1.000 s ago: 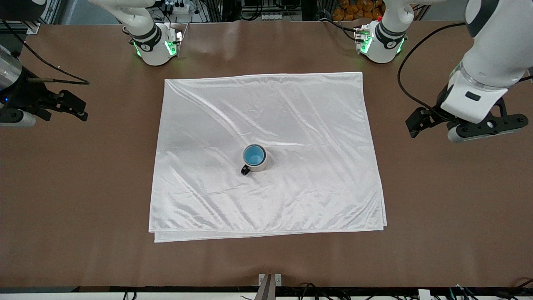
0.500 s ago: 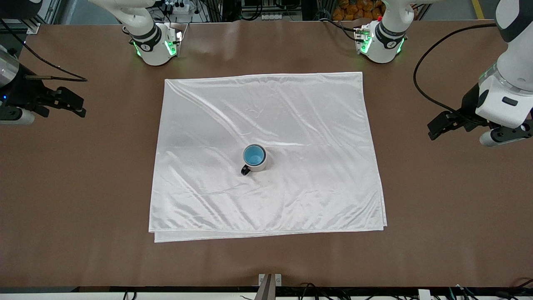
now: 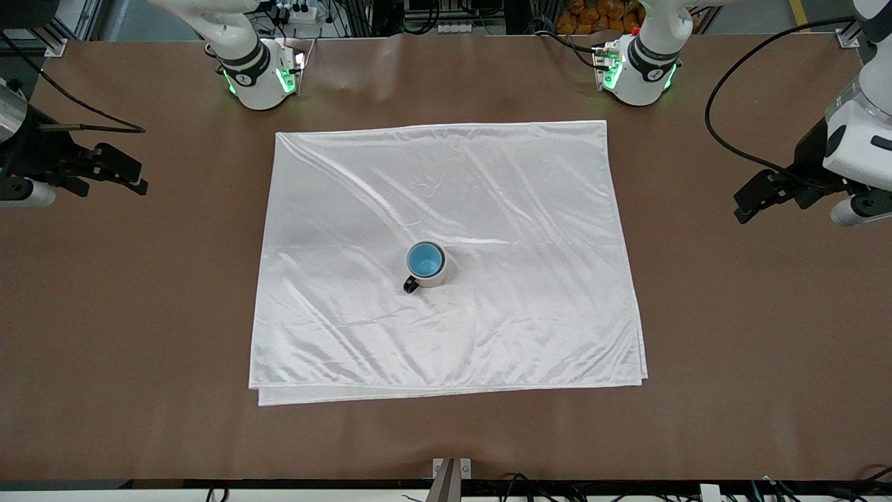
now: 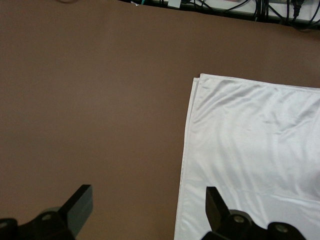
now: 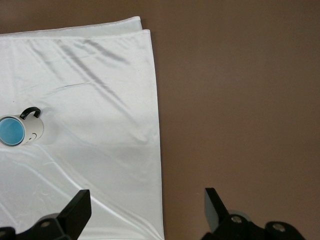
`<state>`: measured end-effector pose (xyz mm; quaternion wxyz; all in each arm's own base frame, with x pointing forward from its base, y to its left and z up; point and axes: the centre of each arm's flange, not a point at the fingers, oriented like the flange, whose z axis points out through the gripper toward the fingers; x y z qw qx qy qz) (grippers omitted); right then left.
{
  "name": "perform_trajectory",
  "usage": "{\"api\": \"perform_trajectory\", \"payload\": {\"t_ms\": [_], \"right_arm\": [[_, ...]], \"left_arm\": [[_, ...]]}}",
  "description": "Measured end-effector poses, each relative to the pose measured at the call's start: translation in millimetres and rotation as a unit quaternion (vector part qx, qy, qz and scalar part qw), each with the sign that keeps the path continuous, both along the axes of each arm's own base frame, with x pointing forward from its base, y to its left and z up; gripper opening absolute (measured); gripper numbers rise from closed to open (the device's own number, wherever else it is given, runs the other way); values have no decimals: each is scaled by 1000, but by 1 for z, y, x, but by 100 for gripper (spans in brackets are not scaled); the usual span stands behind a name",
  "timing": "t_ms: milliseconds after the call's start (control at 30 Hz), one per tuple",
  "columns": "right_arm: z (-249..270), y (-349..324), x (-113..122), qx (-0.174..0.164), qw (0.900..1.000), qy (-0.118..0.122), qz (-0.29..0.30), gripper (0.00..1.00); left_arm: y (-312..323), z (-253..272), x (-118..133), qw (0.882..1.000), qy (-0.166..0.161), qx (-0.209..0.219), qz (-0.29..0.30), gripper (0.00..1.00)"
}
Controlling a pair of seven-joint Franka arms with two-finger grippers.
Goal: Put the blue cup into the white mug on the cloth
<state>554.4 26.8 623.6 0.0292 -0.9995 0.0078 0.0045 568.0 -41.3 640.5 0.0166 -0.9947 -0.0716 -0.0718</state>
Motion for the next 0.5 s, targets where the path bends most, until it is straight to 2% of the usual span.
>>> {"api": "perform_trajectory", "payload": {"t_ms": [500], "right_arm": [[0,1,0,0,1000,0,1,100]], "left_arm": [[3,1,0,1000,-1,1,-8,100]]}}
